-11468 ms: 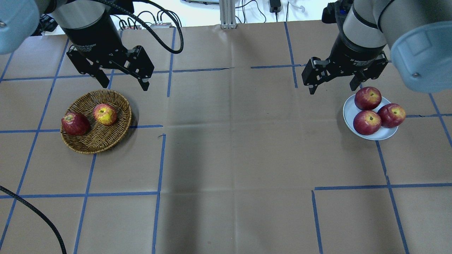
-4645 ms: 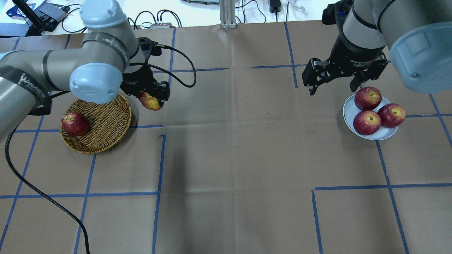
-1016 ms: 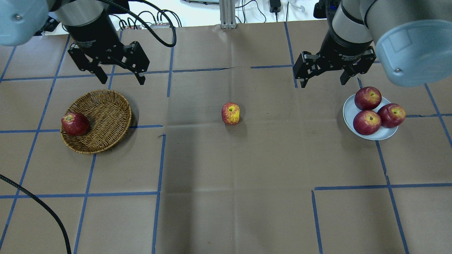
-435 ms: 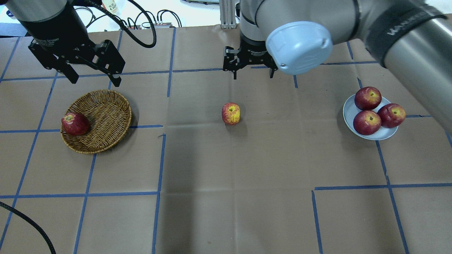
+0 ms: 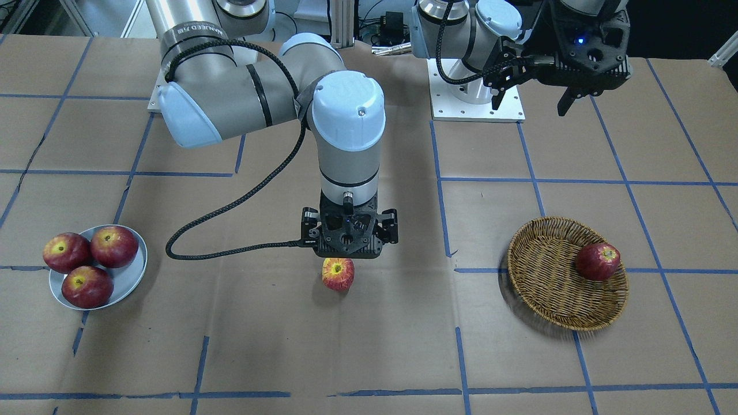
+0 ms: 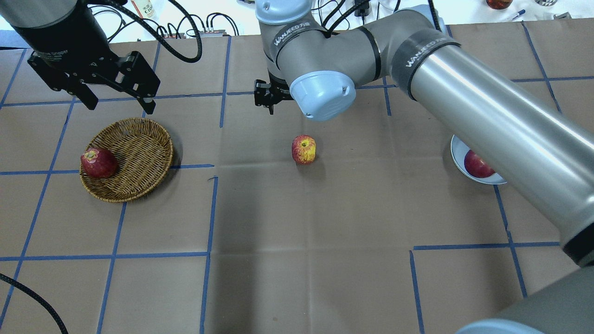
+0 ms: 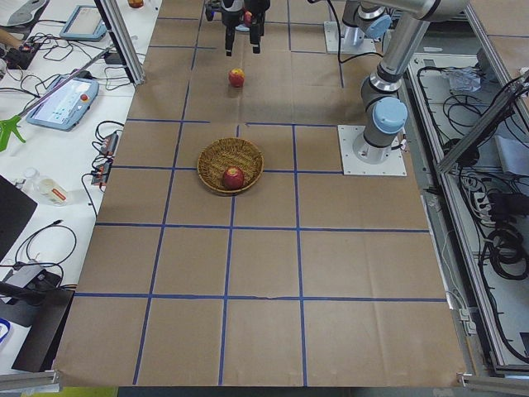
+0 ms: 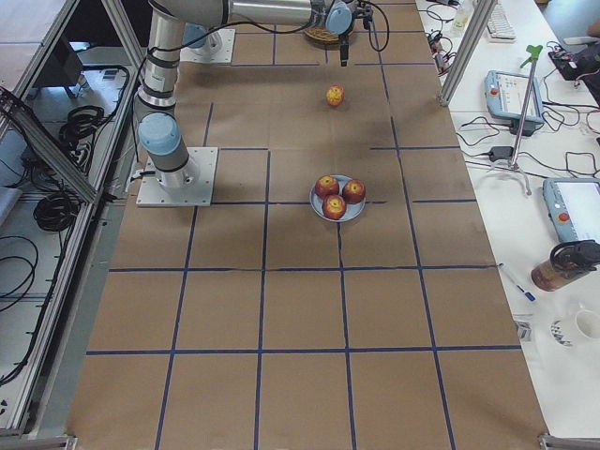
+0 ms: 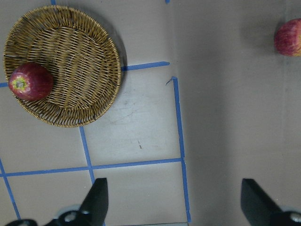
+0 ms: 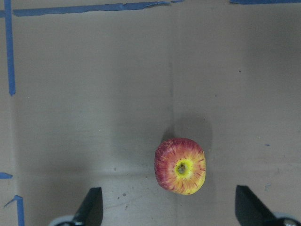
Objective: Transfer apple from basket to plate
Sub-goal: 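Raise the left gripper away while the right gripper moves over the apple, then lower the right gripper and close it on the apple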
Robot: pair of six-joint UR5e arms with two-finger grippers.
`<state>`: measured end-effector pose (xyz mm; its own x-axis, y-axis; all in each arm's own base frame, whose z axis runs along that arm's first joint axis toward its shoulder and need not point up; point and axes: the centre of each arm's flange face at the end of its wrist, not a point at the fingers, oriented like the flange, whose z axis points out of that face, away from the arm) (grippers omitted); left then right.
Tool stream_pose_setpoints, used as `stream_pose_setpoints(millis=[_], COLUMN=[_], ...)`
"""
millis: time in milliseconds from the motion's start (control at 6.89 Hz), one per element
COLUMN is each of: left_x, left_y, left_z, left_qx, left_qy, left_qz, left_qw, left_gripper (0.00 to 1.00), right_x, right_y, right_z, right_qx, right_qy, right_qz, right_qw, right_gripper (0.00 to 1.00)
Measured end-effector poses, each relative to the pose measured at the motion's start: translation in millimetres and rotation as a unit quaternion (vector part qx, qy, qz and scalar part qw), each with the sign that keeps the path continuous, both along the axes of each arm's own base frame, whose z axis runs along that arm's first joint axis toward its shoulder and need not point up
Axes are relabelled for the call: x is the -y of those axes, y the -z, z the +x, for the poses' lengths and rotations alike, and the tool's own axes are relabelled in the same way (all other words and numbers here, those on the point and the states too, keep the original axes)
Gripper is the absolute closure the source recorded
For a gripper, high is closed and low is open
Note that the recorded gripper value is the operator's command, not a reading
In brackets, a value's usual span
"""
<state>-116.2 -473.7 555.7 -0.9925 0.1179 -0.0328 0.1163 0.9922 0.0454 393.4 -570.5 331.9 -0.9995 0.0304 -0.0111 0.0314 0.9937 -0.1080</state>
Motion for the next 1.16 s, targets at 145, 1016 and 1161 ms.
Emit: stream_pose_setpoints(millis=[145,1016,1161], left_x=[-0.1,5.2,5.5], left_y=[0.5,6.7,7.3], left_z=[-0.4,-3.9,-3.9], left_qx=[-0.001,-0.016,-0.016], left_qy=[0.001,0.002,0.002], left_qz=[0.001,0.006,0.007], left_qw=[1.0,0.9998,0.9999], left_gripper=[0.01,0.01,0.01], right_x=[2.0,-4.6,-5.4], right_y=[20.7,125.1,133.7], right_z=[-3.1,-14.2,-13.3], right_qx=[-0.012,-0.032,-0.032], right_qy=[0.002,0.007,0.007], right_qz=[0.006,0.017,0.019], right_qw=[0.9999,0.9993,0.9993], right_gripper=[0.0,0.0,0.0])
